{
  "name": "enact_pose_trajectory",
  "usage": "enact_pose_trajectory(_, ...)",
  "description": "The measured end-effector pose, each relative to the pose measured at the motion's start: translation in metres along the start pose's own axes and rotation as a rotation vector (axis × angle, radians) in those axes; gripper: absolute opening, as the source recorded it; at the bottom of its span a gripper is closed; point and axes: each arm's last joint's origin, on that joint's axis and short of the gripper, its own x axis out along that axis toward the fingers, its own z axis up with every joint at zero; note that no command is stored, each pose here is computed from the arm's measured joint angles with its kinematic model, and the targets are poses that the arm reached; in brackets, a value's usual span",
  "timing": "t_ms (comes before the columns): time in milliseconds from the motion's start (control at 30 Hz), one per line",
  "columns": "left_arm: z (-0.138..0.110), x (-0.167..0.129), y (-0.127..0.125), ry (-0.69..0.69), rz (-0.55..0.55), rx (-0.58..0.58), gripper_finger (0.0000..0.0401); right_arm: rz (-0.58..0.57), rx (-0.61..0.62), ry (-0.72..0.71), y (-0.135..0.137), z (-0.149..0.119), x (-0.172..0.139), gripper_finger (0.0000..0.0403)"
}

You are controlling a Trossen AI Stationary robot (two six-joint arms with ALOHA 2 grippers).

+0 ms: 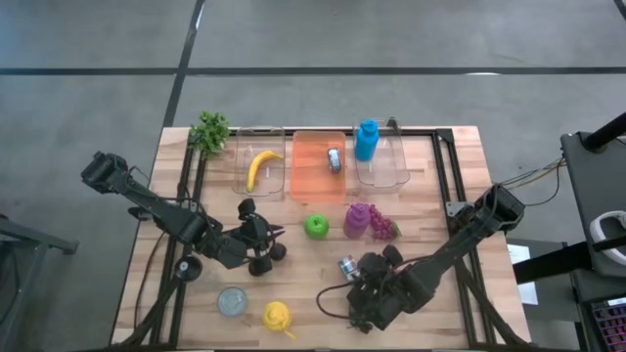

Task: Pick & Place Food Item
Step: Put the blue and pink tuna can into the orange bin

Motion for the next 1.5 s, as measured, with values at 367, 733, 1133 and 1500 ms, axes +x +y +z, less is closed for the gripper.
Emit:
enact_pose_trajectory(367, 0.0, 0.0, 0.0, 0.0, 0.0, 0.0, 0.0047, 0.008, 0.019, -0.009, -0.001, -0.003, 0.011, 0.0326)
enact_pose_trajectory(733, 0.0, 0.0, 0.0, 0.003, 0.001, 0.003, 0.0047, -0.089, -0.033, -0.001, 0.0, -0.015, 0.047, 0.037)
enact_pose_trajectory(1133, 0.0, 0.0, 0.0, 0.004, 0.001, 0.004, 0.0047, -0.099, -0.048, -0.003, 0.0, -0.01, 0.056, 0.0348)
enact_pose_trajectory(1500, 0.0, 0.0, 0.0, 0.004, 0.002, 0.004, 0.0047, -0.098, -0.049, -0.004, 0.0, -0.009, 0.057, 0.0254)
